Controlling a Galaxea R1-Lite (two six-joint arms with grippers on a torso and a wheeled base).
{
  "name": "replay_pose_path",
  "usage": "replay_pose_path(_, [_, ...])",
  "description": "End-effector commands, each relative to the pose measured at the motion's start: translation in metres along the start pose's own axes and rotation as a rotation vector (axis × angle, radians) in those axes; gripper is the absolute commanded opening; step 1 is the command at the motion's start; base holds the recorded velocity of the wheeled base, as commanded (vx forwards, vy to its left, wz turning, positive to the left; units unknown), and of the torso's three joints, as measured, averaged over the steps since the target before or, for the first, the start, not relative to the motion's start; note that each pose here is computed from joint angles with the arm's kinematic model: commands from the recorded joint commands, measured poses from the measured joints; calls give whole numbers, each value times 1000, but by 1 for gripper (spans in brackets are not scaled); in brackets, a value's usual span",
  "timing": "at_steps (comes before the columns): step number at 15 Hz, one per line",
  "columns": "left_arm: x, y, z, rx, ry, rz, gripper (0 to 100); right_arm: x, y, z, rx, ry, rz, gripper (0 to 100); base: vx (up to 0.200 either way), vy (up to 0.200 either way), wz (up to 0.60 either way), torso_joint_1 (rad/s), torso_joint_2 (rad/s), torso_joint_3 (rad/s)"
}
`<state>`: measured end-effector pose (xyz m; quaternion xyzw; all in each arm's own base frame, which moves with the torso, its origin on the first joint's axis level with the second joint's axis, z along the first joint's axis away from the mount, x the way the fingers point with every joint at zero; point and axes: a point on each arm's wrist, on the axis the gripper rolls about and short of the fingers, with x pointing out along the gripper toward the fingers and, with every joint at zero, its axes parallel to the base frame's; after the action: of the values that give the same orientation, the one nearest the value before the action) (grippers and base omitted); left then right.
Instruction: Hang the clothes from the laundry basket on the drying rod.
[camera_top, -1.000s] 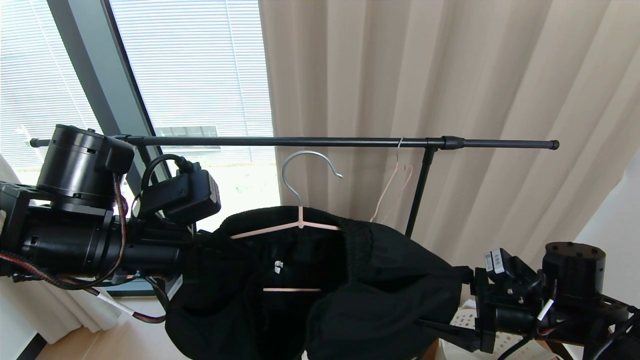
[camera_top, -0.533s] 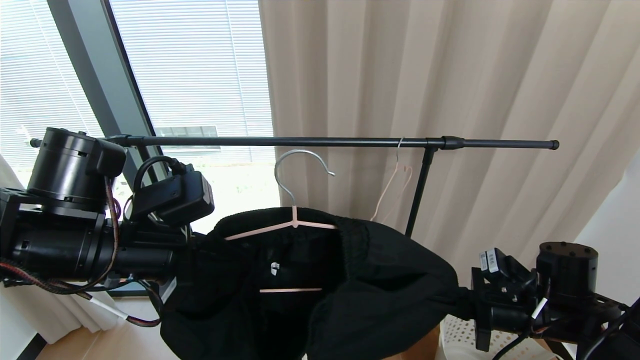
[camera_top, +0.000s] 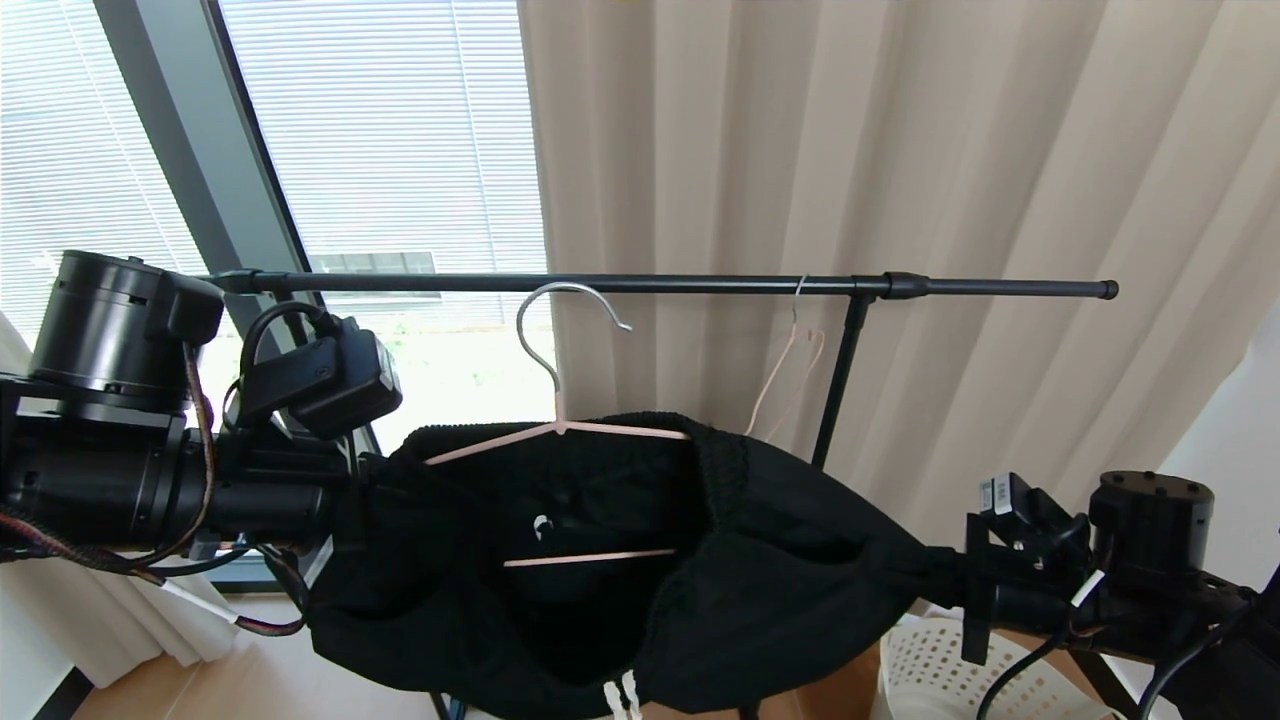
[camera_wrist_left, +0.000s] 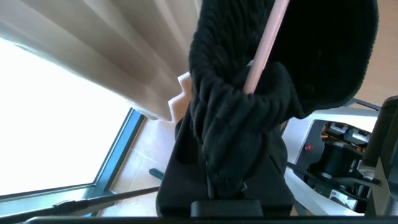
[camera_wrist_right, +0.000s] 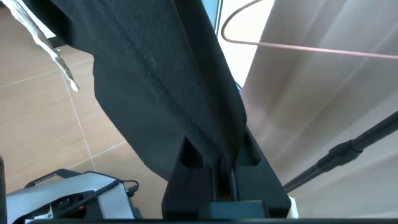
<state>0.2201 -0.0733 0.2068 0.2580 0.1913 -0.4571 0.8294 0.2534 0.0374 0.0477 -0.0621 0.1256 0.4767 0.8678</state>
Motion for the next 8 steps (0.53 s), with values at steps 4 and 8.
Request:
replay_pose_path(4, [-4,3,-3,-12,4,20,0,-1,-2,-2,5,9,-14,0,0,0,0,0,0,0])
replay_pose_path(8, [0,7,-8,-33,22,21,0,-1,-1,-3,-4,13,-18,100,0,0,0,0,0,0])
